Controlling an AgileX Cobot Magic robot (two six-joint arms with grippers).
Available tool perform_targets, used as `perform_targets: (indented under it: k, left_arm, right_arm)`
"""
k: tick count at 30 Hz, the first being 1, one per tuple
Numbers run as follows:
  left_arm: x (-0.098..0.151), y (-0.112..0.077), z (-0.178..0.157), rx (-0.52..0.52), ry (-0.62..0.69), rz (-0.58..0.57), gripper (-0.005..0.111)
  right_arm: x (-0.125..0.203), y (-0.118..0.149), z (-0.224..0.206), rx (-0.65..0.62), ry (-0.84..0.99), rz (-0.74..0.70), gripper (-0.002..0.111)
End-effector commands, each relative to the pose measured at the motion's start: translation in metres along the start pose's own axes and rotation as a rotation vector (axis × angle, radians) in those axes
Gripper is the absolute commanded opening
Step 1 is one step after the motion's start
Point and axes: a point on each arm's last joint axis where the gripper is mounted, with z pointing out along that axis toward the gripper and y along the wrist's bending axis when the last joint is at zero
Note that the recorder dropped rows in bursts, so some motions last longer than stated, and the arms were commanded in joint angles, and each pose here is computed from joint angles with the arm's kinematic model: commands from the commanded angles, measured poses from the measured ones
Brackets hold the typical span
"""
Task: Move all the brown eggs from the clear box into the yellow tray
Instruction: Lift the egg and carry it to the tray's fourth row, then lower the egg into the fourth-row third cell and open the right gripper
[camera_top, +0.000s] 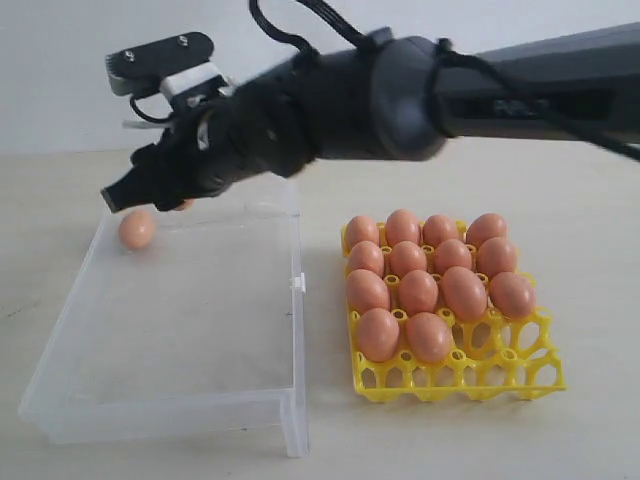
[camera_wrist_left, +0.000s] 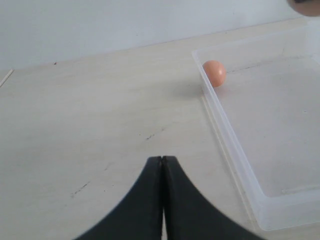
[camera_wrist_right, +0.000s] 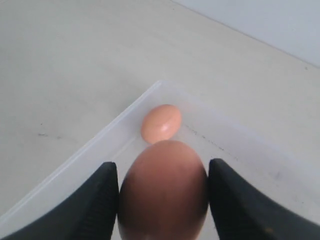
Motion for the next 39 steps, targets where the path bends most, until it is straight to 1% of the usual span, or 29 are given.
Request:
perform_targets:
  k: [1, 5, 11, 12, 16, 19, 22, 24, 28, 31, 34, 39]
  left_arm:
    - [-0.002, 0.000, -0.001, 0.004, -0.016, -0.004, 0.000]
    - [-0.002, 0.000, -0.001, 0.004, -0.016, -0.004, 0.000]
    - [-0.002, 0.000, -0.001, 0.004, -0.016, -0.004, 0.000]
    - [-0.002, 0.000, -0.001, 0.004, -0.016, -0.004, 0.000]
    - [-0.002, 0.000, -0.001, 0.004, -0.016, -0.004, 0.000]
    - [-0.002, 0.000, -0.001, 0.004, -0.016, -0.004, 0.000]
    - [-0.002, 0.000, -0.001, 0.004, -0.016, -0.004, 0.000]
    - [-0.002, 0.000, -0.001, 0.004, -0.016, -0.004, 0.000]
    - [-0.002, 0.000, -0.001, 0.004, -0.016, -0.004, 0.000]
    - [-0.002, 0.000, -0.001, 0.004, -0.016, -0.004, 0.000]
    - [-0.002, 0.000, -0.001, 0.004, -0.016, -0.004, 0.000]
    - [-0.002, 0.000, -0.001, 0.004, -0.016, -0.004, 0.000]
  right_arm:
    - [0.021, -0.005, -0.049, -0.015, -0.175, -0.001, 0.000]
    - [0.053, -0.017, -0.090, 0.003, -0.210, 0.078, 0.000]
    - [0.087, -0.046, -0.137, 0.089, -0.226, 0.185, 0.000]
    - [0.095, -0.051, -0.143, 0.107, -0.218, 0.196, 0.000]
    - [0.132, -0.067, -0.160, 0.181, -0.158, 0.162, 0.000]
    - [0.157, -0.080, -0.171, 0.254, -0.146, 0.213, 0.000]
    - [0.172, -0.089, -0.182, 0.323, -0.197, 0.284, 0.000]
    - [0.180, -0.091, -0.185, 0.340, -0.180, 0.315, 0.000]
    - [0.193, -0.090, -0.185, 0.343, -0.136, 0.326, 0.000]
    - [0.197, -0.090, -0.186, 0.353, -0.123, 0.359, 0.000]
    - [0.200, -0.091, -0.184, 0.360, -0.105, 0.362, 0.000]
    - [0.213, -0.090, -0.175, 0.350, 0.003, 0.374, 0.000]
